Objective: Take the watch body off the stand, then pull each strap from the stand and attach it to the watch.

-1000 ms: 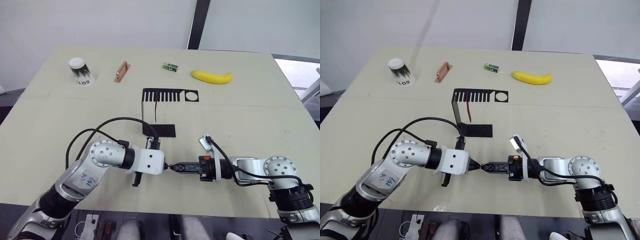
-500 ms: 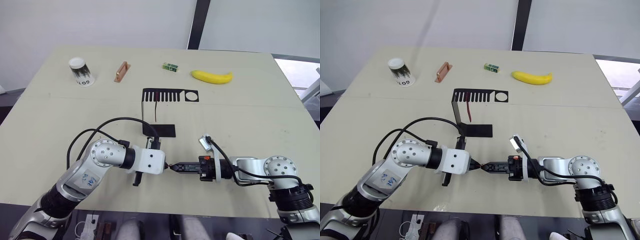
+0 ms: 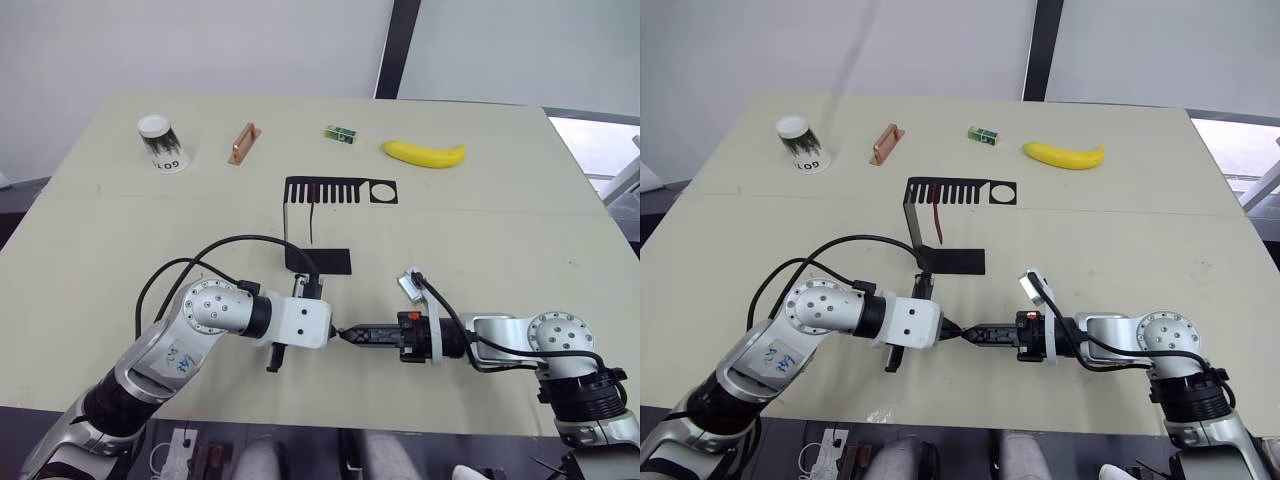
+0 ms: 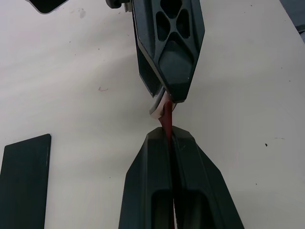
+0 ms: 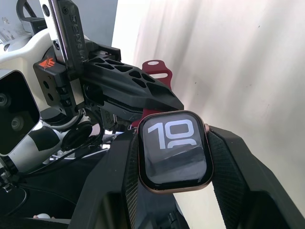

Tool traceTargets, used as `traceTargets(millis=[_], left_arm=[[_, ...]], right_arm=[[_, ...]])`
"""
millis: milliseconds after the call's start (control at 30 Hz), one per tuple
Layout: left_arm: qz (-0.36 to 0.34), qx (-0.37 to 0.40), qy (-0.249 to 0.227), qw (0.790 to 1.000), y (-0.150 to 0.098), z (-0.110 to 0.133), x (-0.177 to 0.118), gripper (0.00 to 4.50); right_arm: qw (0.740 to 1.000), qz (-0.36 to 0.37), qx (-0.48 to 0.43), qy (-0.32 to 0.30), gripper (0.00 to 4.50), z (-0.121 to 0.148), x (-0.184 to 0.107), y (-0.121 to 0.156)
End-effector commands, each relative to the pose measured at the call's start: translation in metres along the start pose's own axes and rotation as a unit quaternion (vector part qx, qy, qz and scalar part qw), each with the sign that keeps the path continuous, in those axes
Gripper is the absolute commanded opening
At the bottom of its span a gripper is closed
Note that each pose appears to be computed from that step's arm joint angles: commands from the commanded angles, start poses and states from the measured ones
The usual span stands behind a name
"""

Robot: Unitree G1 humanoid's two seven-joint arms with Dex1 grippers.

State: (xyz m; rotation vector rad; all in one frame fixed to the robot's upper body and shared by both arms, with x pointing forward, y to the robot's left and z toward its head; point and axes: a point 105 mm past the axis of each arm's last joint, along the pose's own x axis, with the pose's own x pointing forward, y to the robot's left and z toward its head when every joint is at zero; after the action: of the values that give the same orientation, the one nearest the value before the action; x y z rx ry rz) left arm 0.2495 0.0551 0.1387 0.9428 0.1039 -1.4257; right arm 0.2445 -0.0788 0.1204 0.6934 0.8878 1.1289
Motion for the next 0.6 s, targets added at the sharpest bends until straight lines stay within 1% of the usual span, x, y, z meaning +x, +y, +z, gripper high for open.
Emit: traceTargets(millis=[33,67,133,167,233,267,300,333,367,400,433,467,500,567,600], left_arm=[[-0.006,0.019,-0.014,1.0,-0.002,0.01,0.0,0.0],[-0.004,0.018,-0.016,1.0,-0.001,0.011,-0.001,0.0],[-0.004,0.007,-0.016,1.0,-0.002,0.011,-0.005,0.64],[-0.006,0.0,-0.014,1.0,-0.004,0.009,-0.007,0.87],[-0.007,-0.003,-0.004,1.0,-0.006,0.005,-0.014,1.72],[-0.006,-0.006,-0.001,1.0,-0.006,0.003,-0.018,2.28],[-0.003,-0.007,0.006,1.0,-0.006,0.0,-0.025,2.73],[0.001,-0.009,0.012,1.0,-0.006,-0.005,-0.033,3.27],[-0.001,-0.019,0.016,1.0,-0.009,-0.01,-0.041,3.73],[0.001,-0.023,0.026,0.999,-0.01,-0.017,-0.05,4.28],[0.003,-0.025,0.032,0.999,-0.012,-0.025,-0.06,4.4],[0.006,-0.031,0.035,0.999,-0.013,-0.03,-0.067,4.4],[0.021,-0.046,0.028,0.998,-0.011,-0.035,-0.075,4.4],[0.022,-0.056,-0.001,0.998,-0.016,-0.042,-0.092,4.4],[0.03,-0.067,-0.028,0.997,-0.018,-0.042,-0.099,4.4]], right_arm=[[0.999,0.034,-0.017,0.011,1.58,-0.004,0.005,0.017],[0.999,0.034,-0.017,0.011,1.58,-0.004,0.005,0.017],[0.999,0.034,-0.017,0.011,1.58,-0.004,0.005,0.016],[0.999,0.034,-0.017,0.011,1.58,-0.004,0.005,0.016],[0.999,0.034,-0.017,0.01,1.58,-0.004,0.004,0.016],[0.999,0.034,-0.018,0.009,1.58,-0.004,0.004,0.016],[0.999,0.034,-0.02,0.008,1.58,-0.004,0.003,0.017],[0.999,0.034,-0.026,0.008,1.58,-0.003,0.002,0.018],[0.999,0.034,-0.033,0.008,1.58,-0.003,0.0,0.018],[0.998,0.033,-0.044,0.007,1.58,-0.003,-0.002,0.02],[0.997,0.029,-0.065,0.008,1.58,-0.002,-0.004,0.021],[0.996,0.023,-0.085,0.011,1.58,-0.003,-0.005,0.022],[0.992,0.014,-0.123,0.009,1.58,-0.003,-0.006,0.023],[0.975,-0.005,-0.221,0.005,1.58,-0.002,-0.007,0.025],[0.96,-0.007,-0.281,-0.004,1.58,0.0,-0.007,0.029]])
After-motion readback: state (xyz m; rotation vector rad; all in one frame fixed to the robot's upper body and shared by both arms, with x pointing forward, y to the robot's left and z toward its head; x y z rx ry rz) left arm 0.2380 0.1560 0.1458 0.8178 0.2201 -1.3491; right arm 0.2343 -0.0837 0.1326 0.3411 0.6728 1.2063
